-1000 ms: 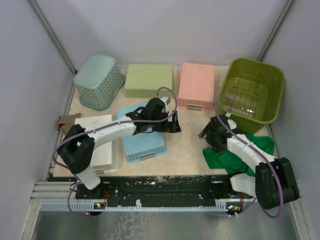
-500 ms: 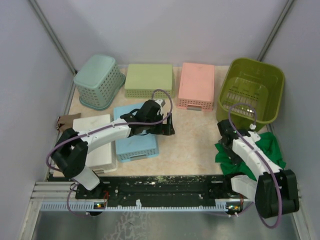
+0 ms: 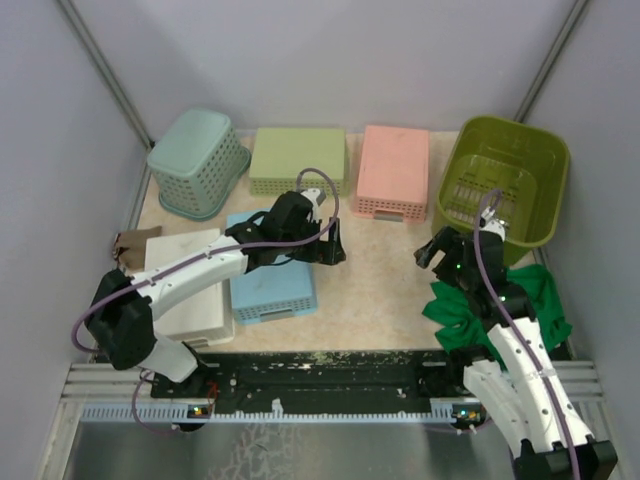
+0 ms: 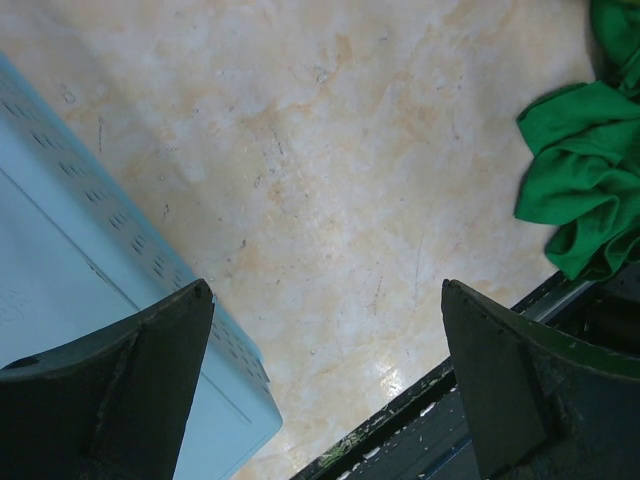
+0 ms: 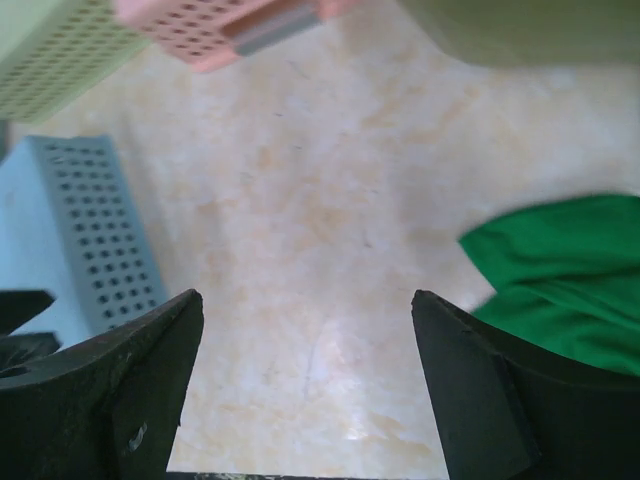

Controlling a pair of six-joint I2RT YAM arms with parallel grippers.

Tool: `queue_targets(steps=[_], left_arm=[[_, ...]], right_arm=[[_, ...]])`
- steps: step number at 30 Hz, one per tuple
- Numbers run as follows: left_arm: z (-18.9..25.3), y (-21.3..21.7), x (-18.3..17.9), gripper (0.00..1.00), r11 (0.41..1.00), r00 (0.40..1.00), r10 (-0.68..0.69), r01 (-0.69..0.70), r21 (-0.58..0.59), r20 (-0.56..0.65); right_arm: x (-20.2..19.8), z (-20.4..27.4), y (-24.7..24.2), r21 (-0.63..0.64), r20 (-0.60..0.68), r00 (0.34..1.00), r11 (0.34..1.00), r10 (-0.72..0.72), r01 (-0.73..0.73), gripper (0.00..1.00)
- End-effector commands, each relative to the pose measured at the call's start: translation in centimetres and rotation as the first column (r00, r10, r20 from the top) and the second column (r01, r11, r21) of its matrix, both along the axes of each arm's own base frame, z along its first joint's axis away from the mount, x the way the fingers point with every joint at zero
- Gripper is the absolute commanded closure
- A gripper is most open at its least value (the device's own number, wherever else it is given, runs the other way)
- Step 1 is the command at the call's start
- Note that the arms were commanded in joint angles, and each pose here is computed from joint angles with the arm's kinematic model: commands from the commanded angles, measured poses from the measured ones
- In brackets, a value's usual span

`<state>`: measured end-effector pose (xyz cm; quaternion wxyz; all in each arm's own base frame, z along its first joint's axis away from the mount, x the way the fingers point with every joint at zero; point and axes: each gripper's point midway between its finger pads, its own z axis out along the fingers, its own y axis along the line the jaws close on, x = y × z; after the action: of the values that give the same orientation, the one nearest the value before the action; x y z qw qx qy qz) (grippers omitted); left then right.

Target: Turn the large container upside down

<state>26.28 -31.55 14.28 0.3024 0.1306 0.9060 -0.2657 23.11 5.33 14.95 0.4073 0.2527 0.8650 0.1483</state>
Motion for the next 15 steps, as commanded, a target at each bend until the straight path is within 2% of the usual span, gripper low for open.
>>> queue_targets(steps=[1, 3, 5, 9, 13, 15], left_arm=[[3.6, 0.0, 0.5, 0.00, 0.999, 0.998, -0.005, 0.007, -0.040, 0.068], [4.4, -0.2, 0.2, 0.00, 0.997, 0.997, -0.015, 0.020, -0.070, 0.072], [5.0, -0.3, -0.3, 0.00, 0.995, 0.997, -0.025, 0.032, -0.096, 0.070], [5.2, 0.2, -1.6, 0.00, 0.992, 0.997, -0.038, 0.045, -0.120, 0.061], [4.7, 1.2, -2.8, 0.00, 0.991, 0.999, -0.030, 0.036, -0.128, 0.043], [4.5, 1.7, -3.3, 0.00, 0.991, 0.999, -0.023, 0.027, -0.133, 0.035]], right_arm=[[1.5, 9.4, 3.8, 0.002, 0.303, 0.916, 0.961, 0.261, -0.275, 0.15], [2.7, 11.5, 2.4, -0.051, 0.323, 0.923, 0.978, 0.209, -0.204, 0.15], [4.3, 12.6, 0.0, -0.108, 0.309, 0.946, 0.992, 0.096, -0.065, 0.15], [8.5, 14.2, -3.9, -0.245, 0.274, 0.959, 0.959, -0.074, 0.144, 0.08], [14.3, 12.8, -5.2, -0.375, 0.171, 0.977, 0.908, -0.130, 0.186, 0.01], [16.9, 11.4, -5.8, -0.408, 0.104, 0.981, 0.892, -0.166, 0.194, 0.01]])
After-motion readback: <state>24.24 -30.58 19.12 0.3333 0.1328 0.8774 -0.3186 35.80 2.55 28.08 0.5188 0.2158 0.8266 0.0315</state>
